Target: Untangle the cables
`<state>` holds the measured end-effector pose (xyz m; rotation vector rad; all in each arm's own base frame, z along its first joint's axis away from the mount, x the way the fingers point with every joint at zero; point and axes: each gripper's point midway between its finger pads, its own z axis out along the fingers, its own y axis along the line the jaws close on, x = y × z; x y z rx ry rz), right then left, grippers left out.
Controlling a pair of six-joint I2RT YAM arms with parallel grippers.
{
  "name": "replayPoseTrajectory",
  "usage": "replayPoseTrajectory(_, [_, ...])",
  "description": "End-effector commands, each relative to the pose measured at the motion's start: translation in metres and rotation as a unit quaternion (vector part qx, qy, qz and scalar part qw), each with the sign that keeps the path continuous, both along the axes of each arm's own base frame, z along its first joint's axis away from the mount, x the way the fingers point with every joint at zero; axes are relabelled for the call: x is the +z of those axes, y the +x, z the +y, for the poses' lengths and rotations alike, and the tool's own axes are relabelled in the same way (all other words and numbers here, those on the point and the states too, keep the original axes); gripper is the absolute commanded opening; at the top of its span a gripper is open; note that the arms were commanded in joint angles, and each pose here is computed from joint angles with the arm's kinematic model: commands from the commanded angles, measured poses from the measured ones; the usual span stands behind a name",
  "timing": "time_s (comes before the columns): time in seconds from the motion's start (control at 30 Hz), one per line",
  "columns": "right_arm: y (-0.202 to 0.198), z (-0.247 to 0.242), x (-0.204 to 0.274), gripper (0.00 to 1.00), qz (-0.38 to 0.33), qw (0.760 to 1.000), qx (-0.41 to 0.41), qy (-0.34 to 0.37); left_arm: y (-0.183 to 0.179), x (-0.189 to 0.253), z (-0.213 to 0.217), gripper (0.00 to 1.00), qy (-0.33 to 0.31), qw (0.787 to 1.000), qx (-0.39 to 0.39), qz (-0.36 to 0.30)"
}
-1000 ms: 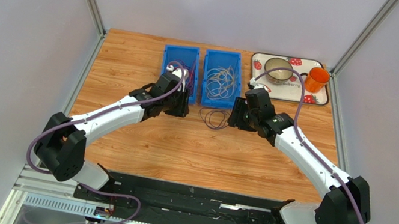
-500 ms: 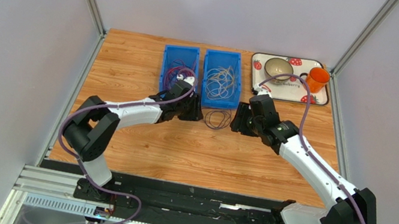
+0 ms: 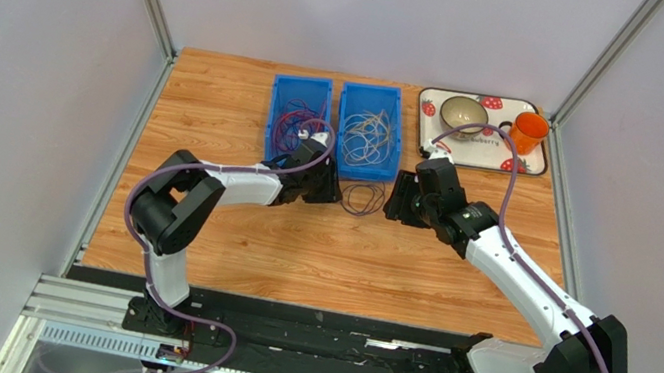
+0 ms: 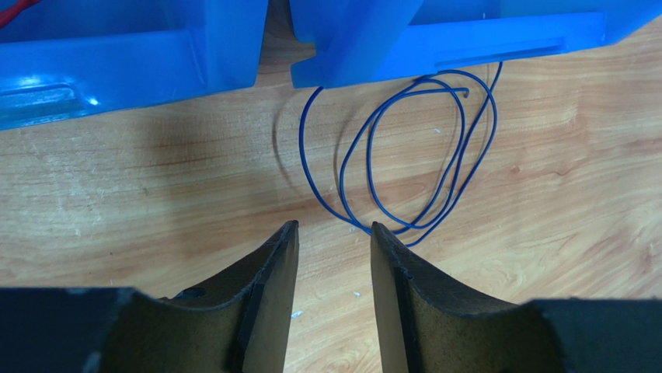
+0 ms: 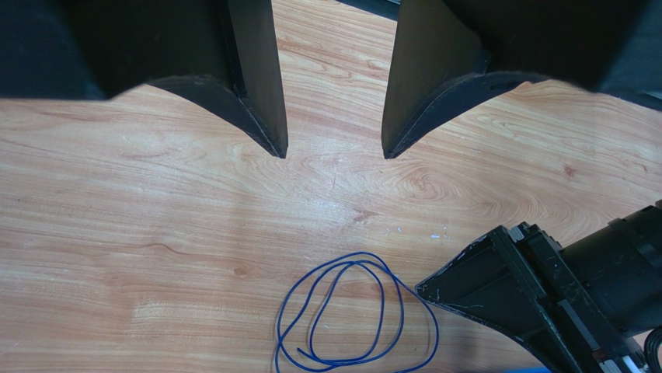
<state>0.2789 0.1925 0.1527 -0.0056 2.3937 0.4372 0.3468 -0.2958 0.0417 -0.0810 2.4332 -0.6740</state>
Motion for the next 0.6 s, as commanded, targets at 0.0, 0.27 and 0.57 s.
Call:
replayPoseTrajectory(0.0, [0.010,0.001,0.019,0.52,-0.037,0.999,-0.006,0.014,0.020,0.016,-0.014,0.47,-0.026,0.999,0.013,-0.029])
replayPoseTrajectory(0.27, [0.012,0.002,0.017,0.51,-0.035,0.999,-0.006,0.011,0.027,0.004,-0.013,0.43,-0.017,0.999,0.024,-0.028])
replayPoseTrajectory(0.57, [0.014,0.002,0.011,0.51,-0.028,1.000,-0.008,0.005,0.025,0.004,-0.022,0.03,-0.019,0.999,0.003,-0.039])
